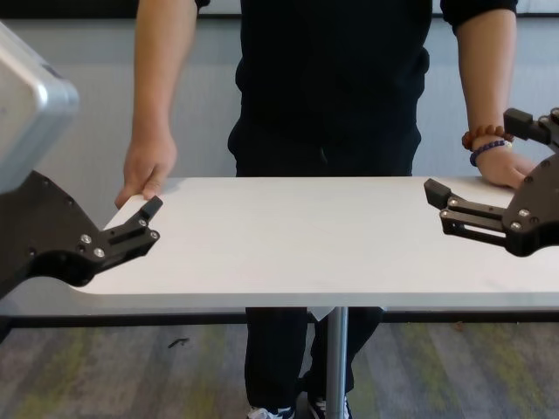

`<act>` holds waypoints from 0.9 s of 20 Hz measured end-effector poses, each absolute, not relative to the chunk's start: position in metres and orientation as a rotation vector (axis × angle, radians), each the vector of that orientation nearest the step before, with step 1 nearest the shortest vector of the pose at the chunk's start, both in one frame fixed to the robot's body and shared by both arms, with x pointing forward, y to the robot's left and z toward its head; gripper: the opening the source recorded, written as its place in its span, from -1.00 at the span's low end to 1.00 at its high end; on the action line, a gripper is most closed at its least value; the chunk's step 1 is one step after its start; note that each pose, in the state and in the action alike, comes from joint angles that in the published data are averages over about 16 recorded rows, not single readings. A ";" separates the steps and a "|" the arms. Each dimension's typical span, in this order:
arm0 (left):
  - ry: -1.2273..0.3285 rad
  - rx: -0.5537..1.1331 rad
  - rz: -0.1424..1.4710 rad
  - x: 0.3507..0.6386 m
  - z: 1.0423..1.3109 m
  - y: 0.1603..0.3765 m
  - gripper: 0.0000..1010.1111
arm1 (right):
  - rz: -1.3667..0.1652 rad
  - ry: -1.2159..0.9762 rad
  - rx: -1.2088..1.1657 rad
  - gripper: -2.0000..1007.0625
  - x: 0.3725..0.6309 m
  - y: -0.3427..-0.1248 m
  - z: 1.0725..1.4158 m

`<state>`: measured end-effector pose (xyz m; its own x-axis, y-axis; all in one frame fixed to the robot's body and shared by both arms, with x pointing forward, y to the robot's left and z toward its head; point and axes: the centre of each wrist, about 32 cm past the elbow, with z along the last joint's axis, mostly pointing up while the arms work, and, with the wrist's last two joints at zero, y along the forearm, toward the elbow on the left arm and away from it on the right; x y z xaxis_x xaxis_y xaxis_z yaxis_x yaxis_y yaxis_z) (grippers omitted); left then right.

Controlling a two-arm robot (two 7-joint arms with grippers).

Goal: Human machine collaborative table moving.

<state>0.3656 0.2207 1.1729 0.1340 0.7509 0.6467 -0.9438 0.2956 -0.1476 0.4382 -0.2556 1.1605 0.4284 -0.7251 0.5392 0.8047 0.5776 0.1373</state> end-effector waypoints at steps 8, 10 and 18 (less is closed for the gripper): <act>-0.705 0.331 1.260 0.366 1.173 0.220 0.98 | -0.958 -0.600 -0.149 0.99 0.439 -0.255 1.161; -0.704 0.331 1.260 0.367 1.173 0.220 0.98 | -0.958 -0.601 -0.149 0.99 0.439 -0.255 1.161; -0.704 0.331 1.260 0.367 1.173 0.220 0.98 | -0.958 -0.602 -0.149 0.99 0.439 -0.255 1.161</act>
